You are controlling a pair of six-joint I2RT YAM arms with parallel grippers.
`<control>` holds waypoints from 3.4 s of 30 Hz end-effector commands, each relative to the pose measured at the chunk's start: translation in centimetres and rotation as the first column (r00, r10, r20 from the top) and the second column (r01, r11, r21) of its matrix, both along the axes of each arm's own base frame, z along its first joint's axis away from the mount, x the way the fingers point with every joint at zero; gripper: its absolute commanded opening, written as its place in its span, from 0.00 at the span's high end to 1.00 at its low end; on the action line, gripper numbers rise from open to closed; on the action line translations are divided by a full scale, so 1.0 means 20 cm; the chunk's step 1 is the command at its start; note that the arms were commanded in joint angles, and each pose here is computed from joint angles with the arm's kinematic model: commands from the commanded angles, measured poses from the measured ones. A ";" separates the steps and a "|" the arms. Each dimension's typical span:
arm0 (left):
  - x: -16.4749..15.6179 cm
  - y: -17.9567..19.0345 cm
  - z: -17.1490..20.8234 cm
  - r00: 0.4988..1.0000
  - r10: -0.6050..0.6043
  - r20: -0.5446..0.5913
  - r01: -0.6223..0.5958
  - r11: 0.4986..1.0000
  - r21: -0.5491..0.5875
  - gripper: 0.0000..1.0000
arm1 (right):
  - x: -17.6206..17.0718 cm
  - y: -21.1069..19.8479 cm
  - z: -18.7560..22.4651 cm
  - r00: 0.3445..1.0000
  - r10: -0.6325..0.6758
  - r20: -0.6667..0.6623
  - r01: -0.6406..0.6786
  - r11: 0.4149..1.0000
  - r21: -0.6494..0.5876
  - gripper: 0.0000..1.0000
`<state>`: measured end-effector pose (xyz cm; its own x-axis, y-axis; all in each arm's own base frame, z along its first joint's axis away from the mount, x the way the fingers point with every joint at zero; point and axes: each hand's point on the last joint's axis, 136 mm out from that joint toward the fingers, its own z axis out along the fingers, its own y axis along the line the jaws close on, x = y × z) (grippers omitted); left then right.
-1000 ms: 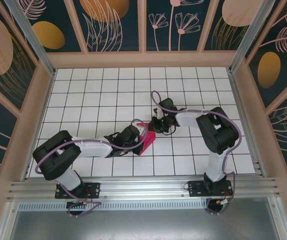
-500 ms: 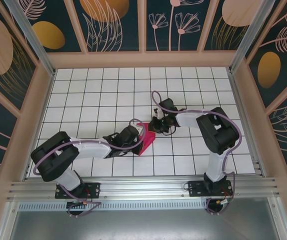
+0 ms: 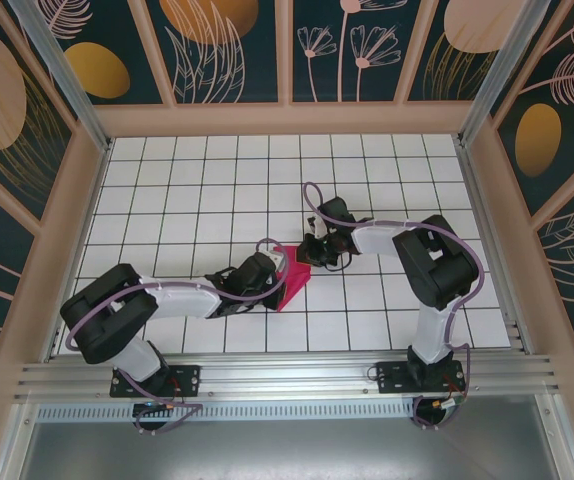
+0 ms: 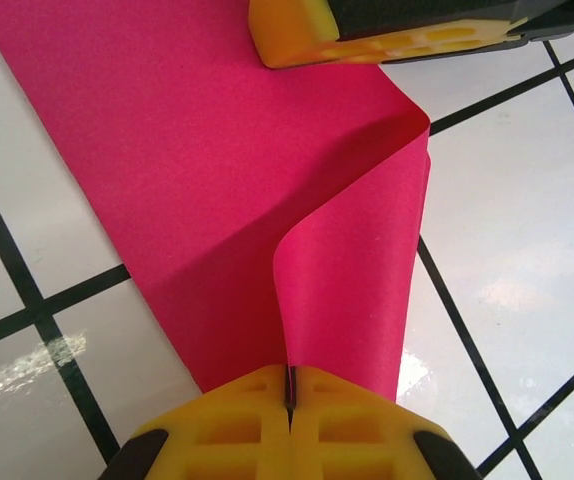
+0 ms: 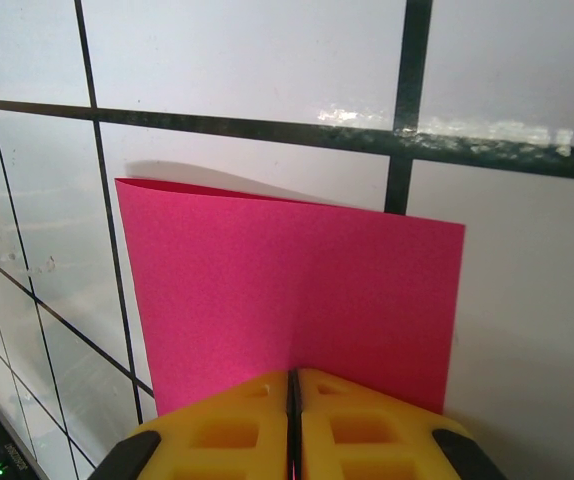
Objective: Fold a paper plane with a square sheet of paper (pick it up from the middle)
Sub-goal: Third fold the triangle at the center of the table.
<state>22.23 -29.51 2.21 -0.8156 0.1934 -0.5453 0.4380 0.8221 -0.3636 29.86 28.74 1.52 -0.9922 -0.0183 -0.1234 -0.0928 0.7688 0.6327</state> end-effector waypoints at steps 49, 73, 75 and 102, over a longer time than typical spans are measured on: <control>0.02 0.03 0.01 1.000 0.025 0.015 -0.025 1.000 0.016 0.98 | -0.05 -0.07 -0.13 0.998 -0.038 -0.043 0.033 0.992 -0.124 0.89; -0.05 0.05 -0.10 0.997 0.043 -0.071 -0.043 0.999 0.003 0.98 | 0.03 -0.02 0.07 0.997 -0.060 0.041 0.062 0.997 -0.044 0.86; -0.05 0.05 -0.10 0.996 0.040 -0.075 -0.041 0.999 -0.001 0.98 | 0.07 -0.02 0.19 0.992 -0.086 0.093 0.086 0.996 0.004 0.84; -0.04 0.02 -0.08 0.998 0.008 -0.066 -0.008 1.000 0.001 0.98 | -0.32 0.09 0.19 0.998 -0.057 -0.002 0.057 0.983 0.175 0.92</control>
<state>22.07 -29.62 1.57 -0.8371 0.1483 -0.5266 0.4010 0.8210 -0.4063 22.91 29.33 4.16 -0.9925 0.0671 -0.1019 -0.0291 0.6805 0.7322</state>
